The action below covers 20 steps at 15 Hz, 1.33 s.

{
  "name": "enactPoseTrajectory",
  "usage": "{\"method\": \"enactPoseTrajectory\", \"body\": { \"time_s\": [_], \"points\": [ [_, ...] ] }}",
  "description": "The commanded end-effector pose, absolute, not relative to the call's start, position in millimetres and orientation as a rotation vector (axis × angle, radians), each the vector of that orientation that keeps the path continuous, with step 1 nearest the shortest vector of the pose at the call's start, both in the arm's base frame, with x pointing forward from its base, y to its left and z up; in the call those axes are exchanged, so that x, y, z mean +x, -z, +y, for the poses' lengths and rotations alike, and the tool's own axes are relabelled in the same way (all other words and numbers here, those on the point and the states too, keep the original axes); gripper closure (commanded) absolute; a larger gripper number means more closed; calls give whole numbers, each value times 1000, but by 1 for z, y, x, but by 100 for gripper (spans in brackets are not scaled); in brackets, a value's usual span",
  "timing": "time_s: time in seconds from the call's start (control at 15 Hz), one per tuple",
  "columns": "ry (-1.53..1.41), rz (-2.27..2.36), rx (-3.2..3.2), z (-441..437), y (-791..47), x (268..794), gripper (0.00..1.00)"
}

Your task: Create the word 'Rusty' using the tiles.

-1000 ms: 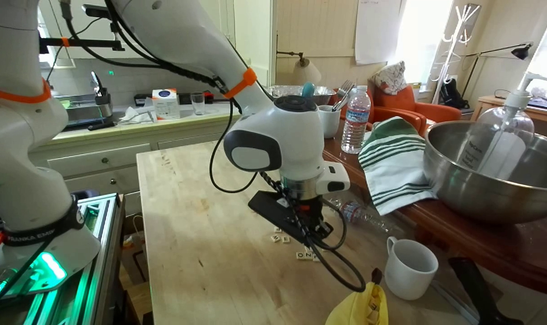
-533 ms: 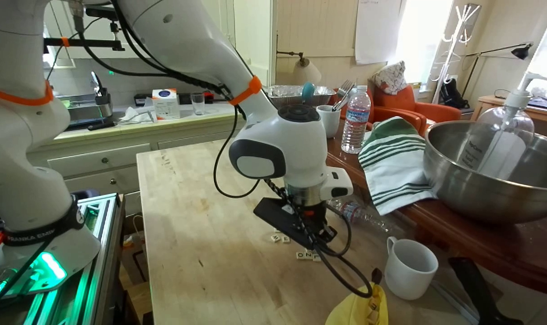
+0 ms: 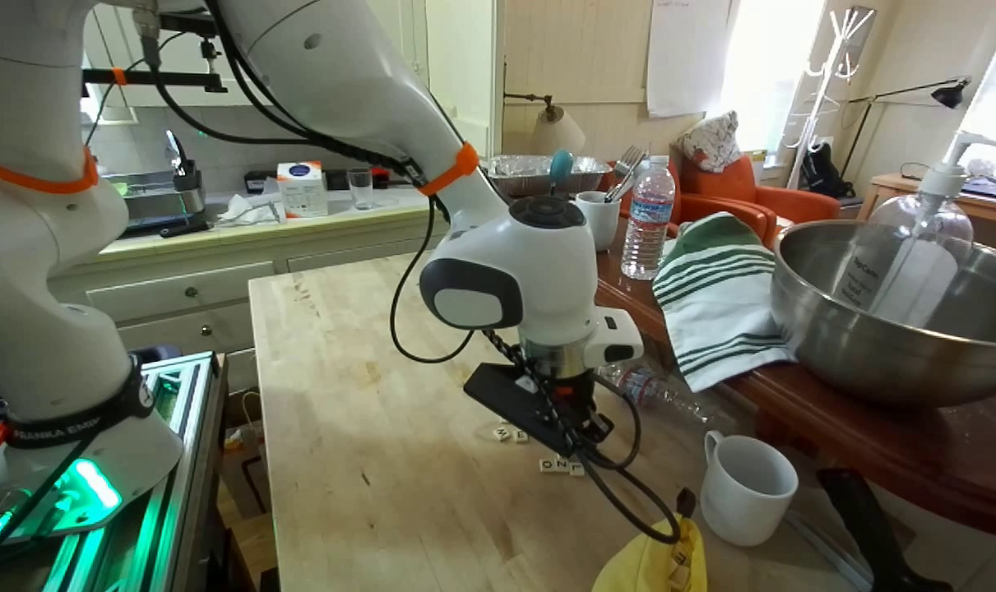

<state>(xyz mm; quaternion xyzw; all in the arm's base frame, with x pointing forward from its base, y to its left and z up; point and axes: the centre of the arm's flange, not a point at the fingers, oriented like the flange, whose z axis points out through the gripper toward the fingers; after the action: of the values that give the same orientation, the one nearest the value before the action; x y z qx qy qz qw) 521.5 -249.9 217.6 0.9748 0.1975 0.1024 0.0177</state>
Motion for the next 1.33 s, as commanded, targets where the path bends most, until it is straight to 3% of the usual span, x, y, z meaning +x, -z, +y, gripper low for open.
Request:
{"method": "enactPoseTrajectory", "body": {
  "time_s": [0.0,1.27],
  "points": [
    [-258,611,3051,-243,-206,515,100],
    [-159,220,3120,-187,-207,512,100]
  ]
}}
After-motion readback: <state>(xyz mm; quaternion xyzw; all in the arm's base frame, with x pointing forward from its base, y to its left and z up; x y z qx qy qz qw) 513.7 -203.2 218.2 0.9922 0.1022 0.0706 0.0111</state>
